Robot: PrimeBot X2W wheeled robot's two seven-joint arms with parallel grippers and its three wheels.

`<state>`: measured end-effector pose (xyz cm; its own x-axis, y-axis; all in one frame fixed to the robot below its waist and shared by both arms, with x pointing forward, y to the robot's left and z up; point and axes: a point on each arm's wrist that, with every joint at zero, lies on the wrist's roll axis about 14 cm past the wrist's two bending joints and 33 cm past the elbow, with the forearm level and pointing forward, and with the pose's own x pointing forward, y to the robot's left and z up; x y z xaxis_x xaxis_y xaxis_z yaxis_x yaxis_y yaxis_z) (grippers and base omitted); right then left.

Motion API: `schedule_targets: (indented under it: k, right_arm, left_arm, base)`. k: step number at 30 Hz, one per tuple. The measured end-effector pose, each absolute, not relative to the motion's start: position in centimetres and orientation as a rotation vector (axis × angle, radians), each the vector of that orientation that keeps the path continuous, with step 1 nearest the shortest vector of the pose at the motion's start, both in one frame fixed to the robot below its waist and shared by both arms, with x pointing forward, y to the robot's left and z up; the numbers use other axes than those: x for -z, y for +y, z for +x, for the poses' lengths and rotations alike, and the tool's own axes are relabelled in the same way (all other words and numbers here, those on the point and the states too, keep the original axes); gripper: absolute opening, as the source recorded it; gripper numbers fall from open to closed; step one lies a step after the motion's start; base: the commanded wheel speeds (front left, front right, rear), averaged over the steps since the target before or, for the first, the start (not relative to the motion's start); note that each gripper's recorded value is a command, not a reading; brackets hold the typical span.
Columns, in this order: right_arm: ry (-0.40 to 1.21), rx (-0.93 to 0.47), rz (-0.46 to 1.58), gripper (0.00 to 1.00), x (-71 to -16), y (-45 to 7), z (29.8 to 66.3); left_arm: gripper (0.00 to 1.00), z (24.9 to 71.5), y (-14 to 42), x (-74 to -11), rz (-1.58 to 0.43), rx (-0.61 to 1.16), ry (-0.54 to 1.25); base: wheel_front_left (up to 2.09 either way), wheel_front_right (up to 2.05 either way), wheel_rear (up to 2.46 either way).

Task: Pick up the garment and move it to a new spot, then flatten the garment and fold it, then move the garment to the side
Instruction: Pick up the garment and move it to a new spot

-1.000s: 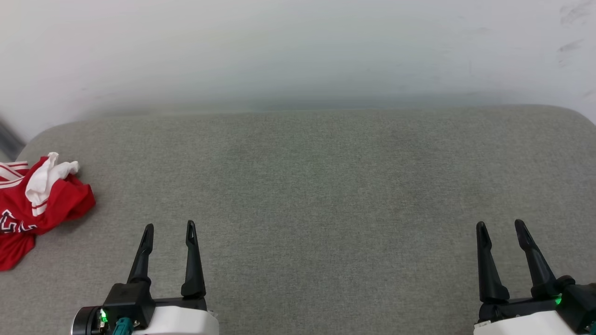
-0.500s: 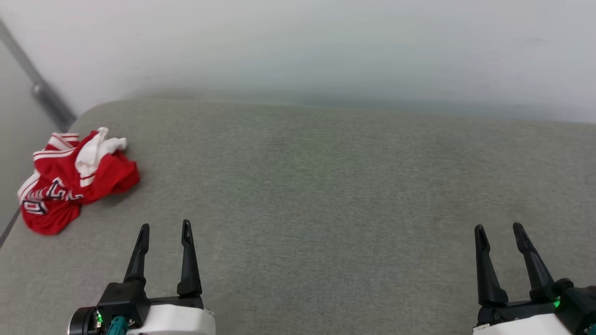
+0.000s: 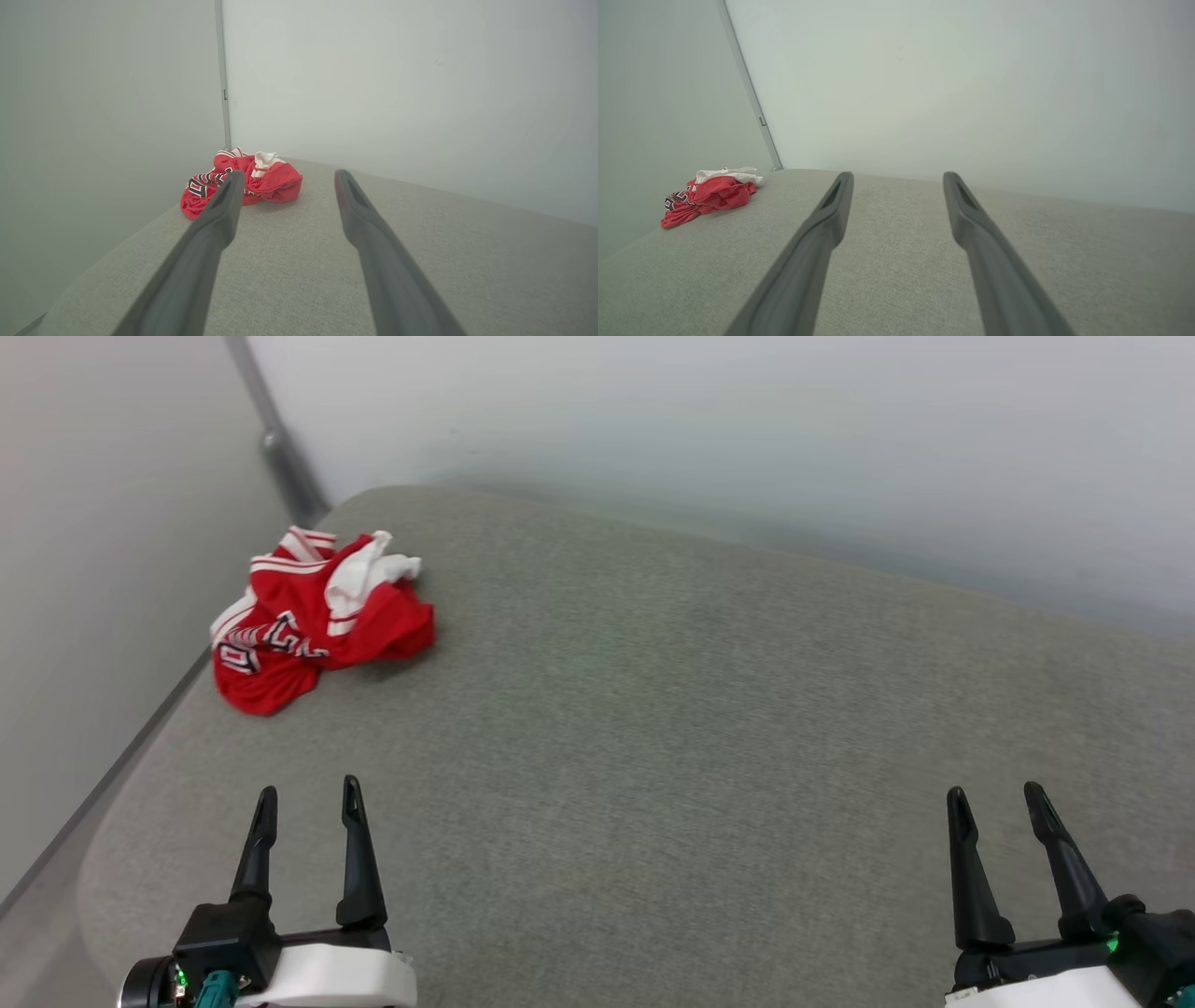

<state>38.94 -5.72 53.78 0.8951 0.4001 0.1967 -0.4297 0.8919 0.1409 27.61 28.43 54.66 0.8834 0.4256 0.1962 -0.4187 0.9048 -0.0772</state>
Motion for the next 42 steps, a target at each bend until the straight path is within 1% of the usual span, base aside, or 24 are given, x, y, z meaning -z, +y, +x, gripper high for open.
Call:
schedule_targets:
  k: [12, 17, 20, 26, 35, 40, 42]
  right_arm:
    - [-0.147, -0.578, 0.186, 1.00, -53.5, -0.7, 39.3]
    - [-0.143, -0.602, 0.187, 1.00, -53.3, 0.1, 39.2]
    - [-0.140, -0.602, 0.185, 1.00, -53.2, 0.1, 39.3]
    - [-0.138, -0.591, 0.170, 1.00, -52.6, -0.1, 40.1]
    - [-0.139, -0.526, 0.132, 1.00, -50.8, -1.6, 43.6]
    - [-0.125, -0.491, 0.114, 1.00, -49.1, -2.5, 45.3]
    - [-0.123, -0.473, 0.111, 1.00, -48.6, -3.1, 46.1]
  left_arm:
    - [1.00, 23.2, 31.9, -54.7, -0.021, -0.601, -0.213]
    - [1.00, 22.5, 32.5, -54.6, -0.020, -0.626, -0.211]
    - [1.00, 22.9, 33.0, -55.2, -0.014, -0.628, -0.226]
    - [1.00, 26.1, 35.3, -58.6, 0.051, -0.583, -0.307]
    - [1.00, 33.4, 40.5, -65.0, 0.155, -0.554, -0.424]
    - [1.00, 37.9, 42.6, -65.8, 0.176, -0.543, -0.417]
    - [1.00, 39.8, 43.4, -65.3, 0.153, -0.536, -0.401]
  base:
    - [0.00, 0.00, 0.00]
    - [0.00, 0.00, 0.00]
    - [0.00, 0.00, 0.00]
    - [0.00, 0.00, 0.00]
    - [0.00, 0.00, 0.00]
    - [0.00, 0.00, 0.00]
    - [0.00, 0.00, 0.00]
